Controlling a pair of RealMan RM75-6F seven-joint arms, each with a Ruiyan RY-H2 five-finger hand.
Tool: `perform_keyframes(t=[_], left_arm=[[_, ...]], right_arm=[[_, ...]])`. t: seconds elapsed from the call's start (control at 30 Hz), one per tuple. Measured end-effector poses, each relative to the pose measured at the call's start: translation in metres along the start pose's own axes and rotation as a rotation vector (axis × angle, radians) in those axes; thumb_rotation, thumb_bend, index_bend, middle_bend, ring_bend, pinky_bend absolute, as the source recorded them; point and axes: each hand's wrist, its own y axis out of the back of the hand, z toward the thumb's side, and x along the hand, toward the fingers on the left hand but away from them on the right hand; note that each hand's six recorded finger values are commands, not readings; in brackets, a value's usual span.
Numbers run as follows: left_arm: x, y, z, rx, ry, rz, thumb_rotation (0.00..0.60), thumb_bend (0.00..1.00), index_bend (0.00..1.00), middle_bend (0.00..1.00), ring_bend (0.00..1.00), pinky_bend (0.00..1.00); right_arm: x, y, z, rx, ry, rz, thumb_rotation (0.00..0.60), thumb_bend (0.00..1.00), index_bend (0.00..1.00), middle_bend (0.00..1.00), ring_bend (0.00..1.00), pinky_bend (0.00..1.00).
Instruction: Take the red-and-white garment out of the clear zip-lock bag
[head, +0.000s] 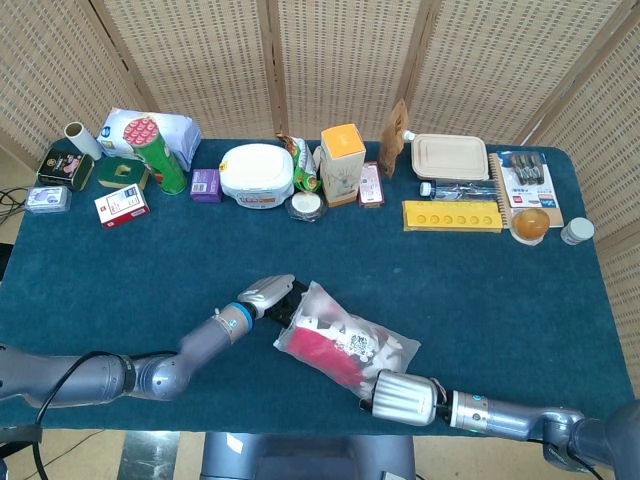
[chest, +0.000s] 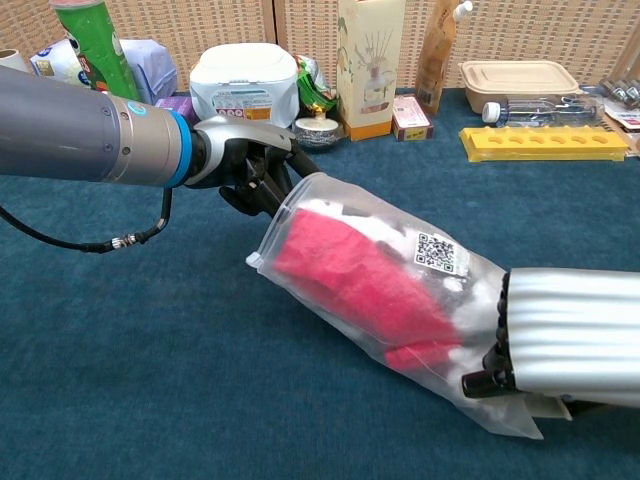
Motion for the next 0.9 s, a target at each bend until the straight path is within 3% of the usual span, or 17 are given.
perform_keyframes(t=[0.33, 0.9], left_arm=[[-0.002, 0.007, -0.004, 0.016, 0.0, 0.024, 0.6, 0.48, 0.77, 1.0, 1.0, 1.0], [-0.03, 0.037, -0.023, 0.026, -0.012, 0.095, 0.6, 0.48, 0.77, 1.0, 1.0, 1.0]], right_arm=[[0.005, 0.004, -0.005, -0.029, -0.026, -0.012, 0.6, 0.54, 0.79, 0.9, 1.0, 1.0], [0.035, -0.001, -0.026, 0.002, -0.114, 0.074, 0.6, 0.56, 0.82, 0.91, 1.0, 1.0]])
